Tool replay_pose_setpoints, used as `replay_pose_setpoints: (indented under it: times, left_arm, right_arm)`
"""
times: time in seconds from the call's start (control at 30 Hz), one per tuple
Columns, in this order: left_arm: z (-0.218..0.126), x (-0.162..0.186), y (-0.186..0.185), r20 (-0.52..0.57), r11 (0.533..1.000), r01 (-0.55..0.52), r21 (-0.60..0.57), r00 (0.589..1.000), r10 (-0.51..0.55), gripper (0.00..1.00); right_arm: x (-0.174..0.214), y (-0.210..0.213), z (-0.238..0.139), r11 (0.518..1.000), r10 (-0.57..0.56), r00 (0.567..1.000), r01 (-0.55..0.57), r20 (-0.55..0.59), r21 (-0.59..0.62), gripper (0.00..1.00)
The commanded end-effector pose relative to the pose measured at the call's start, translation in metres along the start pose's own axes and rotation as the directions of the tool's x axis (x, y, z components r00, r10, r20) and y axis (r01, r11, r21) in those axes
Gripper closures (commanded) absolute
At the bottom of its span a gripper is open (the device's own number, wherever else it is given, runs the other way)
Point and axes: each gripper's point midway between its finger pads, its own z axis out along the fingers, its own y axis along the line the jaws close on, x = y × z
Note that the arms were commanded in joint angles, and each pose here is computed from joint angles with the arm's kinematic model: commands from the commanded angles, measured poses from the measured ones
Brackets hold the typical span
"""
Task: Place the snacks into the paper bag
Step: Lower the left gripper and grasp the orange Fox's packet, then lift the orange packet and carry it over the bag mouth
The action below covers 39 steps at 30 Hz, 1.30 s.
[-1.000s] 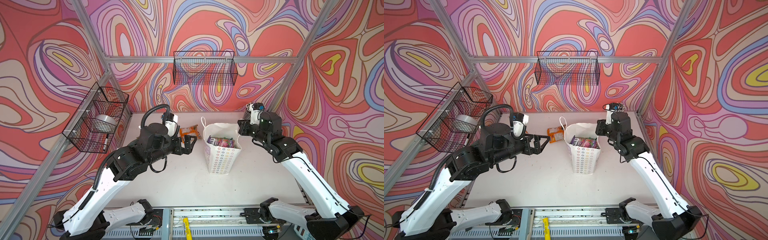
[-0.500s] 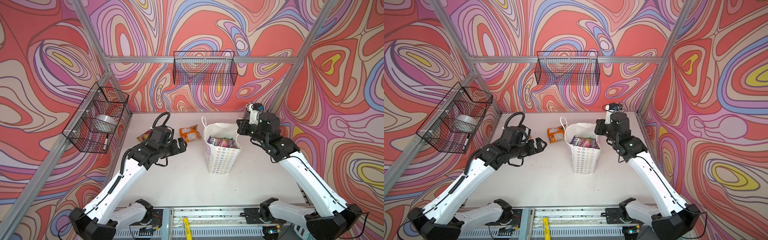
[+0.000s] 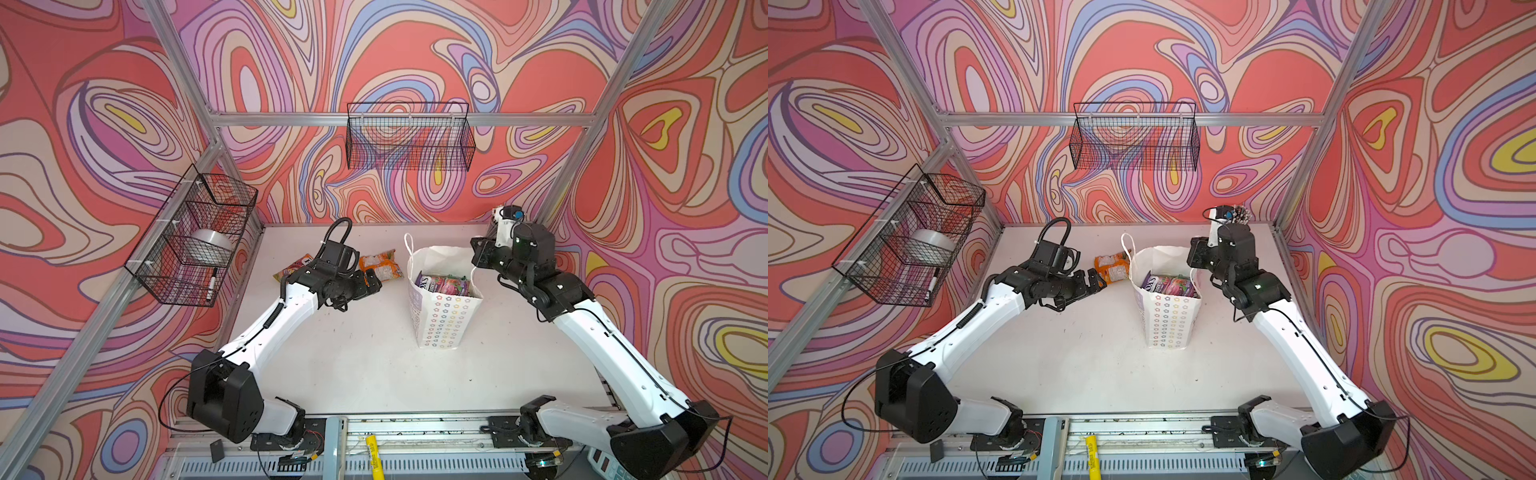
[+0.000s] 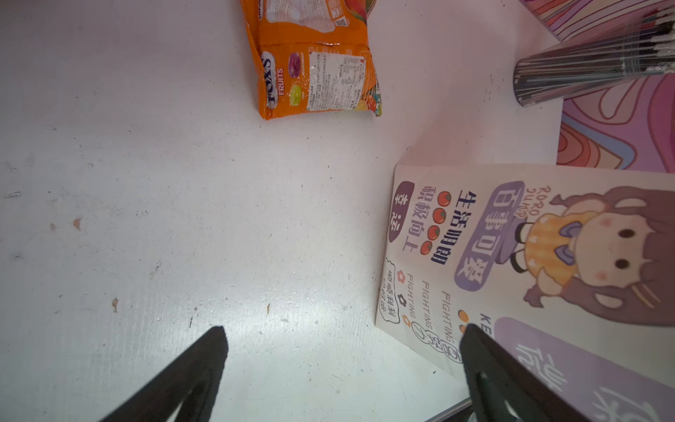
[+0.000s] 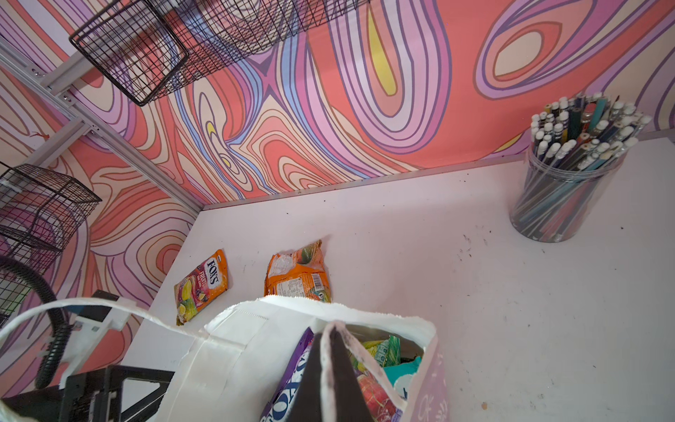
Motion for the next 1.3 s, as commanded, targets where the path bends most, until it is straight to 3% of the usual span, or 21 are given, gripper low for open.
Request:
replay_pose_setpoints:
  times: [0.0,0.17,0.5,0.83,1.1,1.27]
  left_arm:
    - [0.012,-0.014,-0.009,-0.002,0.998,-0.049,0.043,0.999,0.049,0.0]
    - [0.045,-0.018,-0.007,-0.054,0.996,-0.078,0.031,0.995,0.08,0.0]
    - [0.123,-0.05,0.014,-0.081,0.997,-0.026,-0.076,0.997,0.02,0.0]
    - [0.158,-0.096,0.041,-0.026,0.973,-0.046,-0.224,0.999,0.041,0.0]
    - [0.186,-0.103,0.041,-0.056,0.982,-0.033,-0.186,0.998,0.023,0.01]
    - [0.201,-0.096,0.037,-0.1,0.99,-0.02,-0.137,0.995,0.006,0.15]
  right_arm:
    - [-0.001,-0.007,-0.003,0.999,-0.007,1.0,0.007,0.017,0.033,1.0]
    - [-0.002,-0.008,-0.006,0.999,-0.012,1.0,0.011,0.022,0.039,1.0]
    - [-0.008,-0.012,-0.017,0.998,-0.027,0.999,0.024,0.047,0.065,1.0]
    - [-0.013,-0.014,-0.025,0.997,-0.036,0.997,0.03,0.073,0.077,1.0]
    - [-0.009,-0.017,-0.015,0.995,-0.039,0.998,0.034,0.051,0.091,1.0]
    - [-0.009,-0.017,-0.016,0.995,-0.04,0.998,0.035,0.053,0.095,1.0]
